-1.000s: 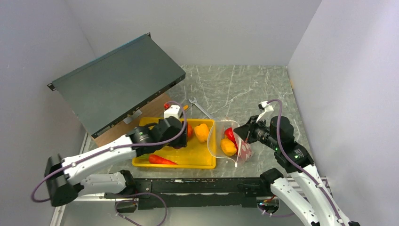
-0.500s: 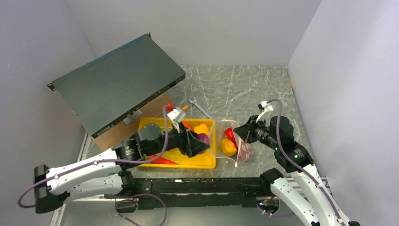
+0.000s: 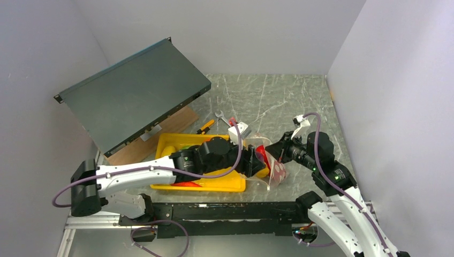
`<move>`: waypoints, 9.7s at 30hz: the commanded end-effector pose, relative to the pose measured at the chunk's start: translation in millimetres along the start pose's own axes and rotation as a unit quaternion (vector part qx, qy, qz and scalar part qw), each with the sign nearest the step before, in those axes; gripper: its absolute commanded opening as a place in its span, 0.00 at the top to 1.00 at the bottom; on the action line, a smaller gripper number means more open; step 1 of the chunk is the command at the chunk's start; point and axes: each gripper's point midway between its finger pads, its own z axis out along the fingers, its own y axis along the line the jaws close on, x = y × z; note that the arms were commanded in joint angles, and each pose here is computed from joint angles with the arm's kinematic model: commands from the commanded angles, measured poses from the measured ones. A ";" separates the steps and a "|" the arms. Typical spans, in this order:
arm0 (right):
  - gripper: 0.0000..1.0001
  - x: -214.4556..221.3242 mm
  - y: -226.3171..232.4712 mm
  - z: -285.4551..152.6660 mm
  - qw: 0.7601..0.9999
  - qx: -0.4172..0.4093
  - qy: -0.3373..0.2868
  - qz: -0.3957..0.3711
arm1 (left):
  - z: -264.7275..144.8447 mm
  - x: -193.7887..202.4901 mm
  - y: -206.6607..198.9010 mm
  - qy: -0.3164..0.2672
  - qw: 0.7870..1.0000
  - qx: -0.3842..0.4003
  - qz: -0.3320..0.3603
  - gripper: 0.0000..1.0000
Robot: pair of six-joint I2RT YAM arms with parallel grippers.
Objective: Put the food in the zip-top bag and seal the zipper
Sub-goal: Place the fake vegetable in the zipper food storage bag, then pick up the fake vegetable from the bin, then place the fake vegetable in the zipper food storage bag, then pick up the fake fruit from the bin.
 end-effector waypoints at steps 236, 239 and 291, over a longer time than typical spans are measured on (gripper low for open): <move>1.00 -14.0 29.7 -13.3 0.996 -0.075 -0.042 -0.031 | 20.5 -3.1 24.8 0.031 0.985 -0.097 -0.135 0.10; 1.00 -14.1 23.8 -12.5 0.997 -0.060 -0.044 -0.032 | 11.6 -6.5 12.6 0.029 0.991 -0.061 -0.117 0.08; 1.00 -41.0 -25.3 -34.8 0.986 0.094 -0.139 0.002 | -202.6 85.0 247.1 -0.037 0.778 -0.613 -0.132 0.21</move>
